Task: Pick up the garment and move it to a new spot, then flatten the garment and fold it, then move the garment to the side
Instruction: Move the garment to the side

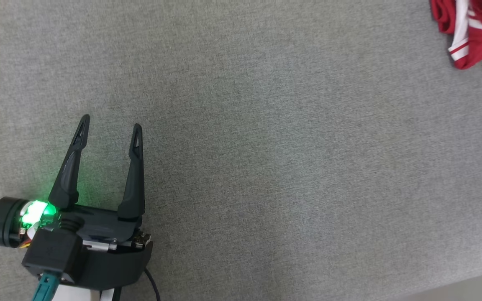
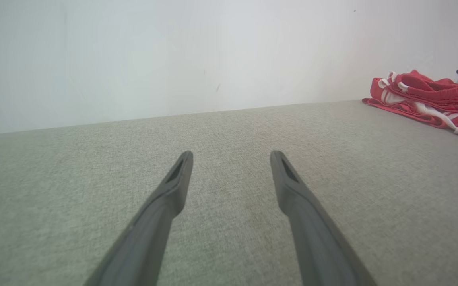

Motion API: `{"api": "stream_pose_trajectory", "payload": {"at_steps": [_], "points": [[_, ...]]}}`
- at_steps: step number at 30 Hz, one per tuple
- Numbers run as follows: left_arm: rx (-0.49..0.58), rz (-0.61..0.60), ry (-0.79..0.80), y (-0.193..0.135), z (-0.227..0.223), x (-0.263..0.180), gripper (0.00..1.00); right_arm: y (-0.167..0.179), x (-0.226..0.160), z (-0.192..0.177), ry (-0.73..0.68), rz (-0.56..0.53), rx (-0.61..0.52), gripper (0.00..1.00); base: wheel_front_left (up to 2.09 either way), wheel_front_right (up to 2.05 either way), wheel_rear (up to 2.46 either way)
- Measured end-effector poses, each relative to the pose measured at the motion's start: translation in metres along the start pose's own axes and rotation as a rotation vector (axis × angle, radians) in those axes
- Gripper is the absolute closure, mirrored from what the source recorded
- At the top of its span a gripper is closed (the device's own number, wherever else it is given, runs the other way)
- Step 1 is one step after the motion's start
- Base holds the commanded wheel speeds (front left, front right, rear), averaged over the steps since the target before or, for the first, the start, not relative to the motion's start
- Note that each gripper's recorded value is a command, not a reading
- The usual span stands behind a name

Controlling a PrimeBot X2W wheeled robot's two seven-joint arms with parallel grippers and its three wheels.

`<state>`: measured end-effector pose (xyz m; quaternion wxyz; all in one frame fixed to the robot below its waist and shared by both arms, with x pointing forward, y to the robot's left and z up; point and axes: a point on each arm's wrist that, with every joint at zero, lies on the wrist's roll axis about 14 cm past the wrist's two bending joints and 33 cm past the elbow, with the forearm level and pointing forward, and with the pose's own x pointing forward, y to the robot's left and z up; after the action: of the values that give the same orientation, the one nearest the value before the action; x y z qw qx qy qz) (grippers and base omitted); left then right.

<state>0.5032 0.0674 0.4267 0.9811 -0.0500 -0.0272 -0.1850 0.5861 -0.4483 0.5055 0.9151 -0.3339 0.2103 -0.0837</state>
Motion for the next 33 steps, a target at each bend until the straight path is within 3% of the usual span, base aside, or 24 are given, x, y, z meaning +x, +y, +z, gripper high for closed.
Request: {"api": "stream_pose_trajectory", "payload": {"at_steps": [10, 18, 25, 33], "points": [[-0.012, 0.058, 0.039, 0.006, 0.008, -0.022, 0.00, -0.017, -0.030, 0.077, -0.315, -0.034, 0.102, 0.00, 0.00, 0.00, 0.00], [0.009, 0.138, 0.043, 0.019, 0.031, -0.054, 0.00, -0.006, -0.079, 0.123, -0.522, -0.006, 0.235, 0.00, 0.00, 0.00, 0.00], [0.028, 0.200, 0.031, 0.025, 0.052, -0.087, 0.00, 0.037, -0.130, 0.126, -0.625, 0.060, 0.366, 0.00, 0.00, 0.00, 0.00], [0.034, 0.244, -0.006, 0.030, 0.075, -0.111, 0.00, 0.081, -0.177, 0.104, -0.639, 0.095, 0.541, 0.00, 0.00, 0.00, 0.00]]}}
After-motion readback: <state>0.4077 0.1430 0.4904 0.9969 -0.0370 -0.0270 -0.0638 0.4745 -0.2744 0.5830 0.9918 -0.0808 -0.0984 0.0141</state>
